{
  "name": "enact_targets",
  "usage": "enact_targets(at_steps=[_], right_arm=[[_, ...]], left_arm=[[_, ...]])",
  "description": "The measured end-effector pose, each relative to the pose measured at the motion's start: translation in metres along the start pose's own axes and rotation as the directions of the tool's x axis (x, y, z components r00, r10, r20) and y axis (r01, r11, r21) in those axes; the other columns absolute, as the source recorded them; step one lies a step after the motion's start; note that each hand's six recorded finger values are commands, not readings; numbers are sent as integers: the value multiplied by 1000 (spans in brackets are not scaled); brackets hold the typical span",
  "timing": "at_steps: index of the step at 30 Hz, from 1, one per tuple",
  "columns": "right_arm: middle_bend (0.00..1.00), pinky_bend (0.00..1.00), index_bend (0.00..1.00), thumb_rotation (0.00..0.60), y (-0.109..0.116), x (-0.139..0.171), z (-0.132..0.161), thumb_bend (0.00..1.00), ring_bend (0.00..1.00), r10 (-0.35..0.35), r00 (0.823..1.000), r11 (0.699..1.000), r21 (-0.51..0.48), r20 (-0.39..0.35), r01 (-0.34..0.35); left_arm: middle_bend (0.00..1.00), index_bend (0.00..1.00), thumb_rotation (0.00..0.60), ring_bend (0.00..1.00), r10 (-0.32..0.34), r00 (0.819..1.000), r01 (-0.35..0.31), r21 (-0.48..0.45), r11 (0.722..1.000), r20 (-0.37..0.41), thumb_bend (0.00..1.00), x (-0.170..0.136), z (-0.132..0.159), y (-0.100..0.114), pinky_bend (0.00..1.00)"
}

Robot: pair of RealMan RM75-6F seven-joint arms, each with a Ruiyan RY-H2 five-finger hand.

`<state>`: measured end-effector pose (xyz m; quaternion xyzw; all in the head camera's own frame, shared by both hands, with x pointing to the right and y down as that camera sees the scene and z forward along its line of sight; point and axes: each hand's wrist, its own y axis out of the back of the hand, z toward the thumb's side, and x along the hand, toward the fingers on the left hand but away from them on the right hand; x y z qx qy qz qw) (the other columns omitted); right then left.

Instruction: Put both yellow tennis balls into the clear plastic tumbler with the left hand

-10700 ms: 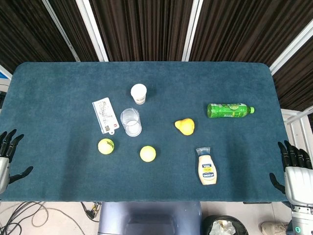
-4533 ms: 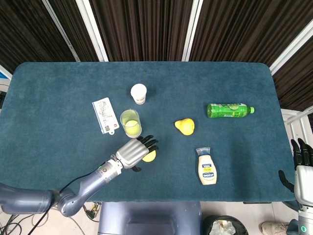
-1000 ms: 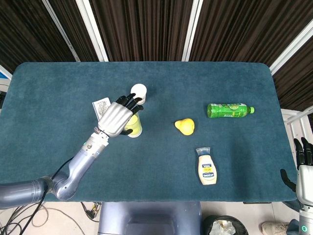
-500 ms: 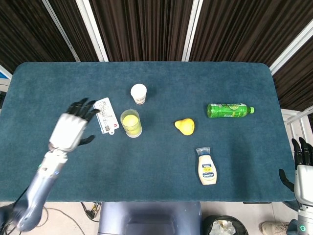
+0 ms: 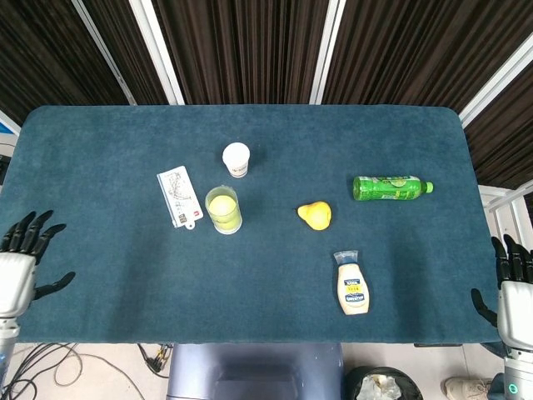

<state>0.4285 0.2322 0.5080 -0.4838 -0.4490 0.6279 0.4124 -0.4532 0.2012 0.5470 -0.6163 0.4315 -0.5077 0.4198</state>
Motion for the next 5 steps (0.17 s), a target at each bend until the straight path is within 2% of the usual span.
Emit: enact_targets(at_steps=[5], right_arm=[[75, 112, 87, 600, 0, 0, 1, 339, 122, 3, 1000, 1000, 0, -5, -3]], left_arm=[[57, 211, 600, 10, -12, 1000, 11, -42, 999, -24, 70, -10, -14, -1, 128]])
